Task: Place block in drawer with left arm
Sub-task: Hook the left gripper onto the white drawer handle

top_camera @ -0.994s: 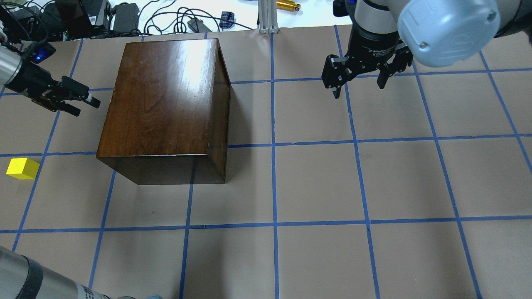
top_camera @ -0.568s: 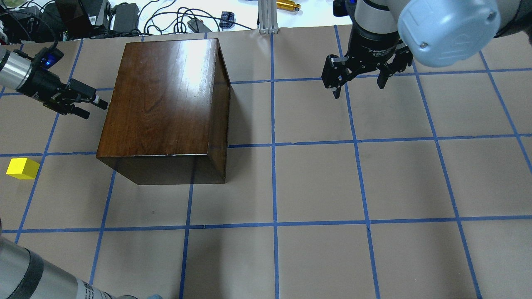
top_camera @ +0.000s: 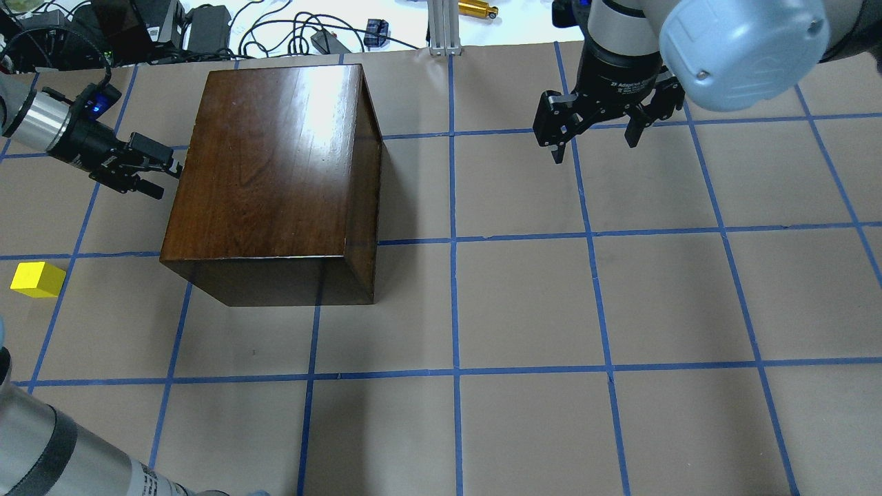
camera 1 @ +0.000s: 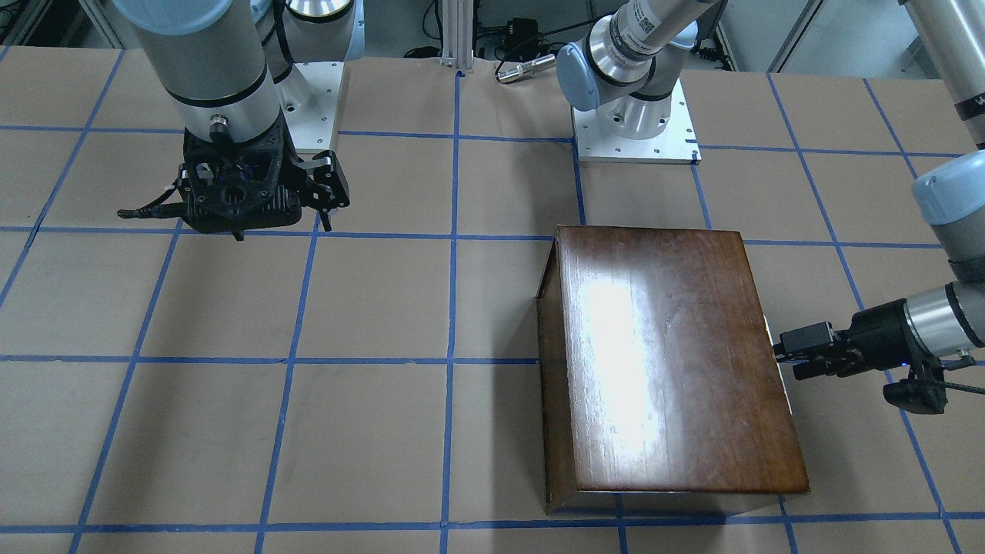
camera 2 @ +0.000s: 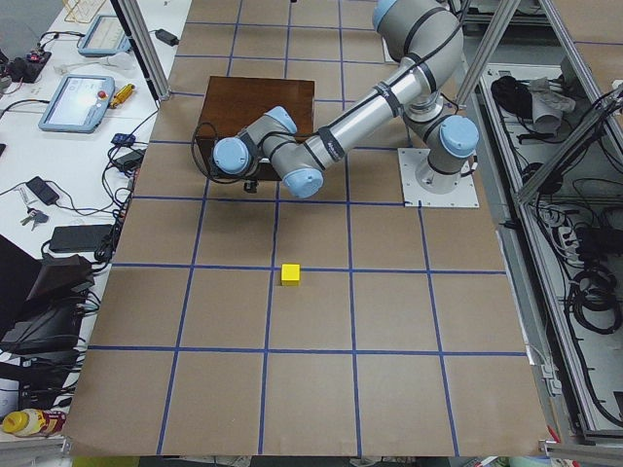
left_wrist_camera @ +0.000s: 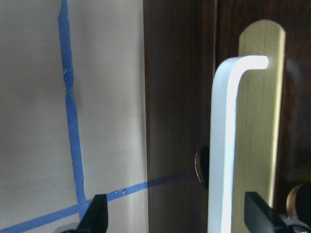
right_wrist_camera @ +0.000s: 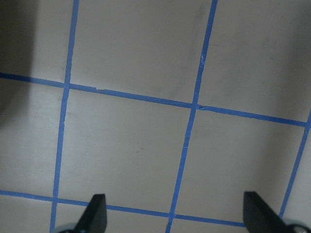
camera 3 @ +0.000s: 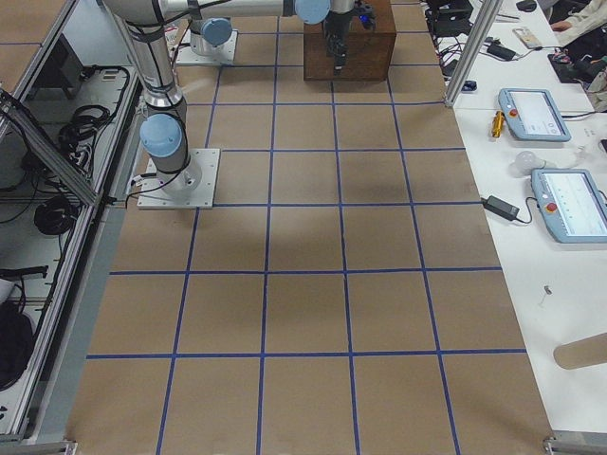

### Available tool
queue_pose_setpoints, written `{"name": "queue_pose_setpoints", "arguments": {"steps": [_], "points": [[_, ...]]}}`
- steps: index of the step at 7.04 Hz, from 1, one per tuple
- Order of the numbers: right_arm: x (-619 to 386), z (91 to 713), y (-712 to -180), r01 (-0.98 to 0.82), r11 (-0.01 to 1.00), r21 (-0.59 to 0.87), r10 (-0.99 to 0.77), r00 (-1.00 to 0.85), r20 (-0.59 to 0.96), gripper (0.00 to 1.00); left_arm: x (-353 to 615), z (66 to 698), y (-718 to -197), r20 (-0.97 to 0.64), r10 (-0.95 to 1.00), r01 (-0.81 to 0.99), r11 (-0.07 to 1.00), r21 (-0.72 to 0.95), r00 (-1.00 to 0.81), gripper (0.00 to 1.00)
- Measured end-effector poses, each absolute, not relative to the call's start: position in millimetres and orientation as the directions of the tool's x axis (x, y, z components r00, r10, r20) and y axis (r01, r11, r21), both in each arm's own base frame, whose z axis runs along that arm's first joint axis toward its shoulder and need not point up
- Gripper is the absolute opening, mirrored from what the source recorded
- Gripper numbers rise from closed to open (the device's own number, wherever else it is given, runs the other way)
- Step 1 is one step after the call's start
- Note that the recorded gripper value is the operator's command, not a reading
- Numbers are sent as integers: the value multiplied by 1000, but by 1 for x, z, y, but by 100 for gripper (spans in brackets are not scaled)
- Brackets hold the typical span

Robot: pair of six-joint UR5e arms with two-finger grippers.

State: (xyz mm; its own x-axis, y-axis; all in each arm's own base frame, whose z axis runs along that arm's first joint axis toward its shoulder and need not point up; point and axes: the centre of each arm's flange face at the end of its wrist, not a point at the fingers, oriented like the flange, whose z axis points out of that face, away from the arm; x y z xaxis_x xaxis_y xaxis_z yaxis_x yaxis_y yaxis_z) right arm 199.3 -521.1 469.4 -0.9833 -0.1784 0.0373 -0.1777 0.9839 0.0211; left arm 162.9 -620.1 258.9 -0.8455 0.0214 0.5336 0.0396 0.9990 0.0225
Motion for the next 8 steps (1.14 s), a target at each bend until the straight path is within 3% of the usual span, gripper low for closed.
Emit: {"name": "queue_pose_setpoints", "arguments": {"steps": [8], "points": [[199, 469, -521, -178, 984, 21, -179, -983, 37, 100, 175, 248, -622, 521, 17, 35, 999, 25, -853, 100]]}}
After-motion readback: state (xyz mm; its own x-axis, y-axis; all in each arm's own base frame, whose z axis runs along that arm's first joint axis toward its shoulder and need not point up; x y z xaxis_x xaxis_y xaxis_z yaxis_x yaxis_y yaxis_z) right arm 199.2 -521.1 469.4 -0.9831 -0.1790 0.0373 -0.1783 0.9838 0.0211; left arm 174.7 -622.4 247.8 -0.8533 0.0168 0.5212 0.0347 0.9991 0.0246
